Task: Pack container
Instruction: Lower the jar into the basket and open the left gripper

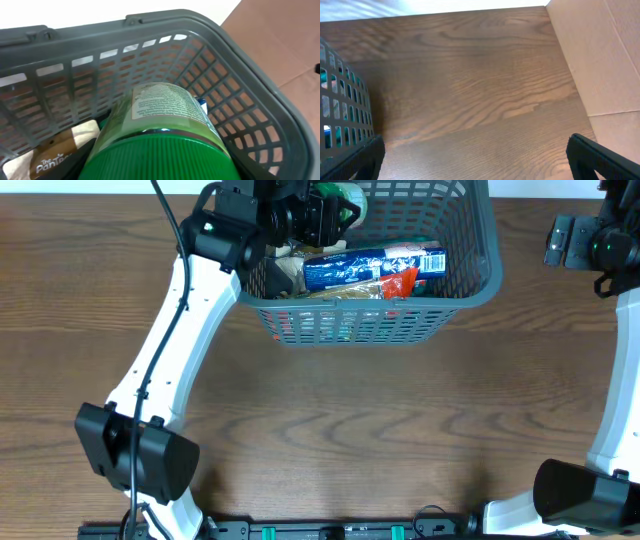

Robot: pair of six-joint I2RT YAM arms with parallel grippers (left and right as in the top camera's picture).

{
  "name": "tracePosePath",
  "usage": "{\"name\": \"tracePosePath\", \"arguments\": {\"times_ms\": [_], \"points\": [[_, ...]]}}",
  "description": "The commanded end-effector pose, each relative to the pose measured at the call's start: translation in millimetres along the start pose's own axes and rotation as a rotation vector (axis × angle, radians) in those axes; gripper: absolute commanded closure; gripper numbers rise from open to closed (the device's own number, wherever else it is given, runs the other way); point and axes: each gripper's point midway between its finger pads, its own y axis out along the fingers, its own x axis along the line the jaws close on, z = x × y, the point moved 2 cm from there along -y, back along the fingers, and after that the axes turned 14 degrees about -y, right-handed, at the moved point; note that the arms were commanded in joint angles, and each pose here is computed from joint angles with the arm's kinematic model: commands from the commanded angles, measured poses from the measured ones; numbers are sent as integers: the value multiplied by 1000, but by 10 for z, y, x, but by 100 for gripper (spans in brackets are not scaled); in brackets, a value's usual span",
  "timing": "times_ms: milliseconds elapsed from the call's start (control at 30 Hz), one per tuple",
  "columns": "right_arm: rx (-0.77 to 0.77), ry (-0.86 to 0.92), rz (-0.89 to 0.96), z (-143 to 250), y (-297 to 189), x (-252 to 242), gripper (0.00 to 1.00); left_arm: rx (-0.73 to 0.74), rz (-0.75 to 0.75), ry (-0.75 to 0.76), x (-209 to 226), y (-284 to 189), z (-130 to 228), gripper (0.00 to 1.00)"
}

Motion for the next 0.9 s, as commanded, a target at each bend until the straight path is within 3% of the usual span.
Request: {"name": "tracePosePath", "arguments": {"times_ms": [0,33,367,500,700,867], "points": [[-16,-4,7,-25,-63,-33,1,-29,2,30,-37,-43,-76,12],[-16,-4,7,-25,-63,-33,1,-30,3,31,-41,-48,-79,1],[-16,-4,8,-26,-63,-34,1,3,-16,9,1,-58,-2,1],[-16,-4,7,-25,-63,-33,1,-64,-106,15,96,-239,-145,1],[-16,-4,8,-24,-63,-36,1,-293,-311,29,245,-1078,-600,1],[-16,-4,8,-26,-63,-34,1,-476,-694,-46,724,-2077,-744,1]]}}
